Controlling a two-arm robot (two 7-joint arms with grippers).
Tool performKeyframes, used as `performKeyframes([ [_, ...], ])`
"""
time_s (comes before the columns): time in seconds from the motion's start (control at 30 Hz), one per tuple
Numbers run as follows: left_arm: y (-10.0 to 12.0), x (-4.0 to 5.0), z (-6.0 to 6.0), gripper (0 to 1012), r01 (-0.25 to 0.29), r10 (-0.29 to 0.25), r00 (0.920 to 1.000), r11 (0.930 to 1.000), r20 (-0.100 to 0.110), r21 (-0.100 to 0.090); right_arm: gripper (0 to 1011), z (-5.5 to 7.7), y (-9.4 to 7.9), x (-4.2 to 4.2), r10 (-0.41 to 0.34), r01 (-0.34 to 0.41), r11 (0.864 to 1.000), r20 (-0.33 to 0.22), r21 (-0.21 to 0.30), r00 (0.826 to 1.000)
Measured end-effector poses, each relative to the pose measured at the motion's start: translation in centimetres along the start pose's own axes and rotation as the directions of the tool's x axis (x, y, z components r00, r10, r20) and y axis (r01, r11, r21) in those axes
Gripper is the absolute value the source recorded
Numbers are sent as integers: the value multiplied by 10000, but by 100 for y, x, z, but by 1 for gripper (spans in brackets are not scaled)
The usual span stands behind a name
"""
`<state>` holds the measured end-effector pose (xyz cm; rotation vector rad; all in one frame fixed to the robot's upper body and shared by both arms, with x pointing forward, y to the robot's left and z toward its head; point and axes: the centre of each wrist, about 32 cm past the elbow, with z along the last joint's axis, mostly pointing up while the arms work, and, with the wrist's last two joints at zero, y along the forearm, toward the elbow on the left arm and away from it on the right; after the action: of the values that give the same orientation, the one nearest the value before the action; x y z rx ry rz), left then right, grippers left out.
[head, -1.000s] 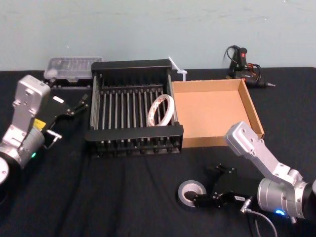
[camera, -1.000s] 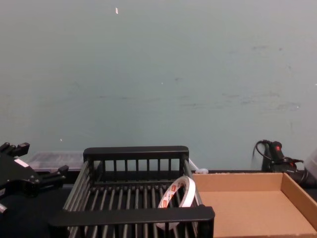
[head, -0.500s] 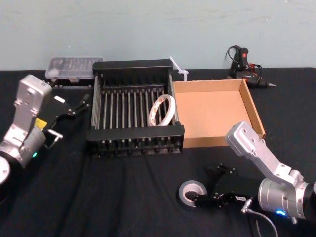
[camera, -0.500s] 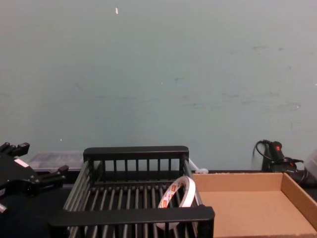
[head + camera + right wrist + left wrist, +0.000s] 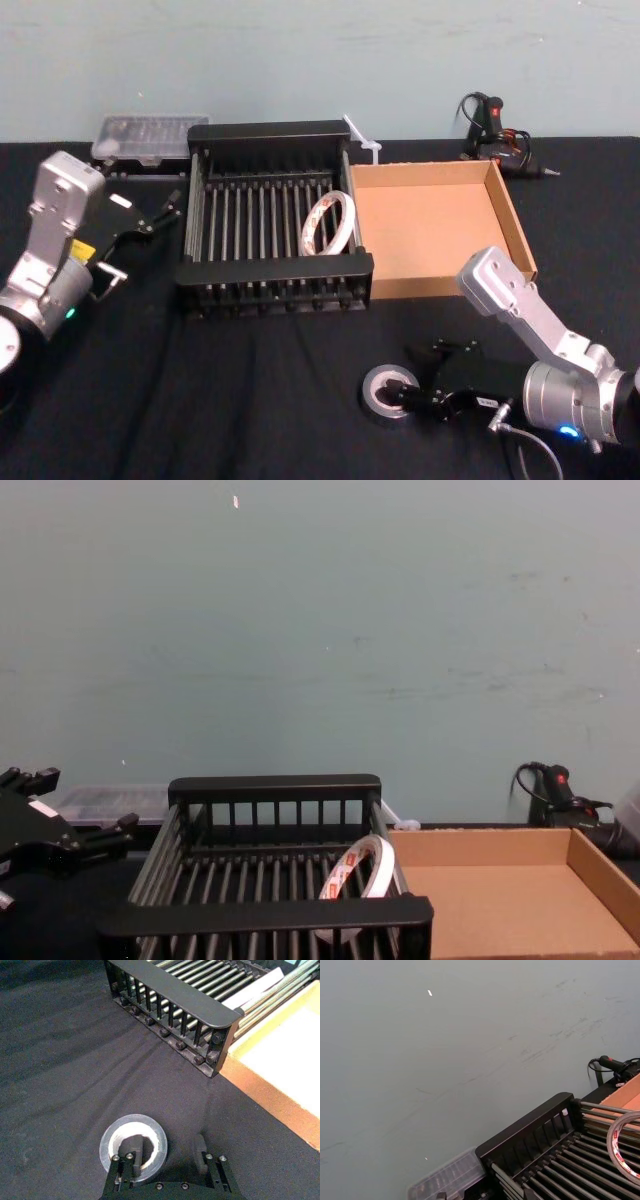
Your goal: Pick up the white tape and place it into the black box , Pick up the silver tape and place it into the brown box.
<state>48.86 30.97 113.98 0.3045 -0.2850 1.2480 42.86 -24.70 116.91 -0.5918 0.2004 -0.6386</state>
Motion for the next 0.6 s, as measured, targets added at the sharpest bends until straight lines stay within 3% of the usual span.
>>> performKeyframes([
  [0.03, 0, 0, 0, 1001, 0, 0, 10000, 10000, 0, -1, 651, 0, 0, 0, 0, 0, 10000, 0, 0, 10000],
  [0.5, 0, 0, 0, 1001, 0, 0, 10000, 10000, 0, 0, 191, 0, 0, 0, 0, 0, 10000, 0, 0, 10000],
  [0.6, 0, 0, 0, 1001, 0, 0, 10000, 10000, 0, 0, 157, 0, 0, 0, 0, 0, 10000, 0, -1, 10000],
])
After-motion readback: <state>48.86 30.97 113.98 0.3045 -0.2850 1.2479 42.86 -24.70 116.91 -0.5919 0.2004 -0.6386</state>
